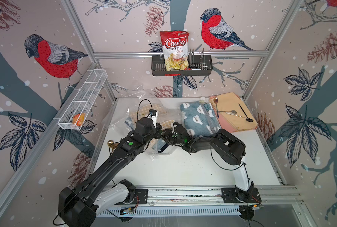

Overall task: Take the blanket out of the vacuum bag
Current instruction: Take out the blanket from the vacuum bag.

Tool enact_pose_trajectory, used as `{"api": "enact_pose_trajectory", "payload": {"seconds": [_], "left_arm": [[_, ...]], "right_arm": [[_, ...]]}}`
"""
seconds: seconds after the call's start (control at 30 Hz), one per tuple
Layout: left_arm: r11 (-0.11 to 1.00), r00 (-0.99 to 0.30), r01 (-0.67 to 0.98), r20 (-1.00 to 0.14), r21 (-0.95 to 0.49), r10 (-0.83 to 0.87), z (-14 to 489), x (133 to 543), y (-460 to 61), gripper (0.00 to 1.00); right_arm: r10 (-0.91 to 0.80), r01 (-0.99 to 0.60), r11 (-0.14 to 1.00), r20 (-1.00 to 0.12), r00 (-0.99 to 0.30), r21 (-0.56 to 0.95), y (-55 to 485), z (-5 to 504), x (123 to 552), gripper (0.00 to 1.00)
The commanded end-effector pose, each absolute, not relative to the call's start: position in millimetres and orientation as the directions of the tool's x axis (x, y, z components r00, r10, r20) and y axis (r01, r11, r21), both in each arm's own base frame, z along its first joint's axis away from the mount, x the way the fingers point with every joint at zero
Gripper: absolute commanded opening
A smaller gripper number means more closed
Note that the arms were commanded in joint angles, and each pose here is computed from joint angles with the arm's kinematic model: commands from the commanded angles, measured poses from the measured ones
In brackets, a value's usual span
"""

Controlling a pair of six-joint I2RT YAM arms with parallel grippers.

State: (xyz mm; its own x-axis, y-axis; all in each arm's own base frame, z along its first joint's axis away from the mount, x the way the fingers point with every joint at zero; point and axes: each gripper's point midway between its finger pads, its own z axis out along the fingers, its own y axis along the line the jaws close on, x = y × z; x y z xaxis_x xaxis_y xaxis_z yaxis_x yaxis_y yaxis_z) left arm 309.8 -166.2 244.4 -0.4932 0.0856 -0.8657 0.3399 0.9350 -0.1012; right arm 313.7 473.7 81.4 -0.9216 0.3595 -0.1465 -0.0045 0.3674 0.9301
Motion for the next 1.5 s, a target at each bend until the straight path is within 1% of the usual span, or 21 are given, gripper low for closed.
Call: {"api": "enact_pose_trajectory", "payload": {"seconds": [0.0,0.17,0.27,0.37,0.6,0.87,0.93,0.97,1.03,1.17,1.27,1.47], "left_arm": [[0.931,-0.481,0.35,-0.873,-0.103,0.085,247.8,311.0,-168.7,0.0],[0.931,-0.48,0.351,-0.873,-0.103,0.084,248.0,310.8,-168.8,0.0],[0.931,-0.481,0.351,-0.873,-0.102,0.086,247.6,311.0,-168.9,0.0],[0.93,-0.482,0.352,-0.872,-0.103,0.086,247.2,311.1,-169.3,0.0],[0.929,-0.485,0.355,-0.87,-0.103,0.089,246.0,311.0,-170.1,0.0],[0.929,-0.483,0.355,-0.871,-0.102,0.089,246.8,310.8,-169.7,0.0],[0.928,-0.485,0.357,-0.87,-0.104,0.089,246.1,311.0,-170.4,0.0],[0.928,-0.485,0.357,-0.87,-0.103,0.09,246.2,310.8,-170.3,0.0],[0.928,-0.485,0.358,-0.87,-0.103,0.09,245.9,310.8,-170.7,0.0],[0.929,-0.482,0.355,-0.872,-0.103,0.087,247.1,310.8,-170.0,0.0],[0.93,-0.483,0.353,-0.871,-0.104,0.086,246.8,310.9,-169.4,0.0],[0.928,-0.486,0.358,-0.869,-0.105,0.09,245.5,310.8,-171.1,0.0]], "right_arm": [[0.367,-0.032,0.335,-0.162,-0.916,0.942,476.9,93.7,318.1,0.51],[0.356,-0.085,0.315,-0.201,-0.913,0.945,481.8,117.0,316.3,0.46],[0.352,-0.114,0.28,-0.212,-0.911,0.953,485.8,132.8,316.5,0.43],[0.338,-0.14,0.281,-0.234,-0.912,0.949,492.1,139.5,318.5,0.42],[0.332,-0.076,0.298,-0.178,-0.926,0.952,488.1,113.0,318.2,0.42],[0.335,-0.023,0.309,-0.131,-0.933,0.951,482.9,95.8,311.0,0.56],[0.348,-0.005,0.303,-0.116,-0.93,0.953,483.0,92.5,314.2,0.57],[0.352,-0.006,0.292,-0.113,-0.929,0.956,485.0,94.3,316.4,0.58],[0.369,-0.011,0.307,-0.129,-0.921,0.952,486.9,94.3,323.8,0.57],[0.411,-0.018,0.296,-0.144,-0.9,0.955,488.0,100.5,336.6,0.52],[0.435,-0.016,0.308,-0.156,-0.887,0.951,489.9,100.8,342.4,0.51],[0.452,0.022,0.317,-0.131,-0.882,0.948,499.9,86.6,349.7,0.48]]}}
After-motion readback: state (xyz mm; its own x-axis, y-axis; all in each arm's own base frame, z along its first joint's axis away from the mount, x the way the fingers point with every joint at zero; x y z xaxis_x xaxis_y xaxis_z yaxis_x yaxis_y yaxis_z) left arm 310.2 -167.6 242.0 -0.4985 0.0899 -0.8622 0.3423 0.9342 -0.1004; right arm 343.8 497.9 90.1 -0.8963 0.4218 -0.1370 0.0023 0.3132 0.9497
